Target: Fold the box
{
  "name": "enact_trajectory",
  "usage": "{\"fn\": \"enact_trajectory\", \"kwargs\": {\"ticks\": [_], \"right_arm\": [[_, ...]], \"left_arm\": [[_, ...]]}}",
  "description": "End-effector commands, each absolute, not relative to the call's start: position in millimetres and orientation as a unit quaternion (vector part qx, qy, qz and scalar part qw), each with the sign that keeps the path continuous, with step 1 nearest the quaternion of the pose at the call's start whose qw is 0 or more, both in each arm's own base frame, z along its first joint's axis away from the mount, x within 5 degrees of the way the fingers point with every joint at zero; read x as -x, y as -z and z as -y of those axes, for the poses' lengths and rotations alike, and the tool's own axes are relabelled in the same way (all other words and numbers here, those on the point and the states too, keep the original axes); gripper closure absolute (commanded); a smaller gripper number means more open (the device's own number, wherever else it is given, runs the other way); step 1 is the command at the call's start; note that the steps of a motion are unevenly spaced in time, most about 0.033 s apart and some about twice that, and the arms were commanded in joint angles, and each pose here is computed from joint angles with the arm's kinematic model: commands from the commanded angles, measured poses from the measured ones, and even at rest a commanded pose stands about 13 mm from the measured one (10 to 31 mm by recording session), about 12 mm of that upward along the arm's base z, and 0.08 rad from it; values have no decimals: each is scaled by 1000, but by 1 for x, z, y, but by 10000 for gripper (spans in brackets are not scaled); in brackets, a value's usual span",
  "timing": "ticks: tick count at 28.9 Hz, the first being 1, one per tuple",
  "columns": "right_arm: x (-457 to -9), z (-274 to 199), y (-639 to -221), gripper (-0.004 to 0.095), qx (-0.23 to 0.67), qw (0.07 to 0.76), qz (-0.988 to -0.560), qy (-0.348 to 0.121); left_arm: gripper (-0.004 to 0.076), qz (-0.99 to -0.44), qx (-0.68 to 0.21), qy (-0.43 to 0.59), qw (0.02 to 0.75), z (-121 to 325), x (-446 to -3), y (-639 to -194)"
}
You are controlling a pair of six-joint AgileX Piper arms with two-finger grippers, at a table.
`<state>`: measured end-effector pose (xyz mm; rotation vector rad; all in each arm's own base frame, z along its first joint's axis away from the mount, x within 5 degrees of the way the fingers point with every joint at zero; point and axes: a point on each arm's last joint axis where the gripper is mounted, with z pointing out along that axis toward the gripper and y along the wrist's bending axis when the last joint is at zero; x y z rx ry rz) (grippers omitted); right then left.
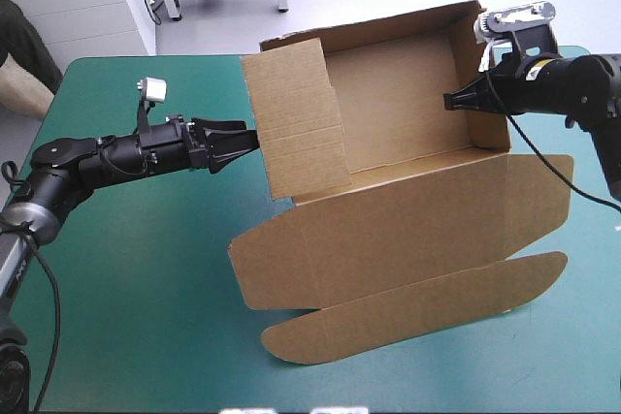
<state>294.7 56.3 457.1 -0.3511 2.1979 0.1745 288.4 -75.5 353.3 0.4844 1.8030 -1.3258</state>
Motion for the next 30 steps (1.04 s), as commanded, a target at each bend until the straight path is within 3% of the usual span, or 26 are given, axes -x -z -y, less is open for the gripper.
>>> {"fn": "enact_trajectory", "kwargs": {"ticks": [1, 24, 30], "right_arm": [[-286, -60, -482, 920, 125, 507, -849, -79], [-284, -78, -484, 917, 125, 521, -842, -63], [-284, -79, -485, 916, 118, 528, -838, -65]], "left_arm": [[65, -657, -219, 582, 426, 80, -273, -384], [65, -616, -240, 612, 433, 101, -268, -402], [66, -644, -249, 578, 436, 114, -270, -420]]}}
